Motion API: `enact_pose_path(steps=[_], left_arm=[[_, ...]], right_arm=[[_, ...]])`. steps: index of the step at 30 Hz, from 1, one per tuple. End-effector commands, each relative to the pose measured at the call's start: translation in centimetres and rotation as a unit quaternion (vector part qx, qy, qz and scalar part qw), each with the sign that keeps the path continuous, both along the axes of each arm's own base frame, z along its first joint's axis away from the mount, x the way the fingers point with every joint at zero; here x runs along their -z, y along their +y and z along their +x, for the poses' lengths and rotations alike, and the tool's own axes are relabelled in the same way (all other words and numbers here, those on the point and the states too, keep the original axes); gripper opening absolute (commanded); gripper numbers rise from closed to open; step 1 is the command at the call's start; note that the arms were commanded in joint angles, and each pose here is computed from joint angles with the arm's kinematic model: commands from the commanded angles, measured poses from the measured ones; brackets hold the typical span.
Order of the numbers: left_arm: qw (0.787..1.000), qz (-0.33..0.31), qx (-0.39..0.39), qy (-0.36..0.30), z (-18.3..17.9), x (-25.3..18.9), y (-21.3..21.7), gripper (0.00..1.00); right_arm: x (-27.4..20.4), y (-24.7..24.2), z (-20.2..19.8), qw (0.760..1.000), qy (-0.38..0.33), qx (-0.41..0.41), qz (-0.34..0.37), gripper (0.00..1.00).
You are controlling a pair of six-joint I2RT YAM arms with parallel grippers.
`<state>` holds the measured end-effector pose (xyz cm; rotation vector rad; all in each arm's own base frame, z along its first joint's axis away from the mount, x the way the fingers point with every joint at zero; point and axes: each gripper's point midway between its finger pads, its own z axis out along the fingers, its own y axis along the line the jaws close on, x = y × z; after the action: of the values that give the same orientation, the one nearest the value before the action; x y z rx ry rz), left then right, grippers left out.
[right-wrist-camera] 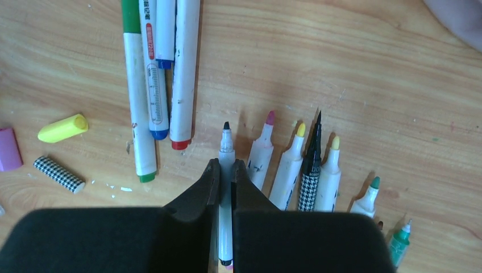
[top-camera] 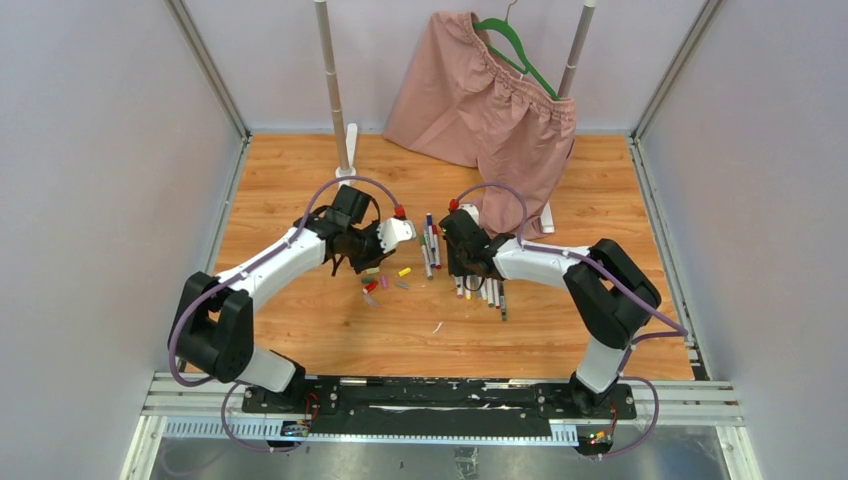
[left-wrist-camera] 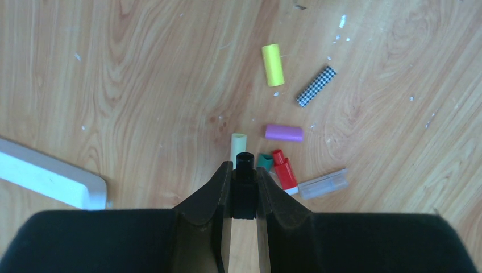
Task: Open the pen caps
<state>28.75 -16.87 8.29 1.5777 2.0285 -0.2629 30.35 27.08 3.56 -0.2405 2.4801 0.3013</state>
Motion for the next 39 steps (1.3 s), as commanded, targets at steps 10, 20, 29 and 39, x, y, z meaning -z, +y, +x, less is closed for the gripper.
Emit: enact_pose_path(steps=[10,20,29,39], left_arm=[[0.991,-0.072,-0.097,0.048,0.8,0.5,0.1,0.04],[0.989,-0.071,-0.108,0.069,1.5,1.4,-0.4,0.11],[0.991,-0.055,-0.095,0.075,1.7,2.4,-0.7,0.16],[0.991,-0.029,-0.089,0.094,1.6,4.4,-1.5,0.27]], right_arm=[[1.2,0.2,2.0,0.998,-0.012,0.068,0.003,0.14],[1.0,-1.3,1.2,0.997,-0.018,0.076,-0.012,0.35],[-2.6,-2.2,1.4,0.995,-0.056,0.081,-0.002,0.26],[-5.4,-1.1,1.5,0.995,-0.069,0.068,0.036,0.28]])
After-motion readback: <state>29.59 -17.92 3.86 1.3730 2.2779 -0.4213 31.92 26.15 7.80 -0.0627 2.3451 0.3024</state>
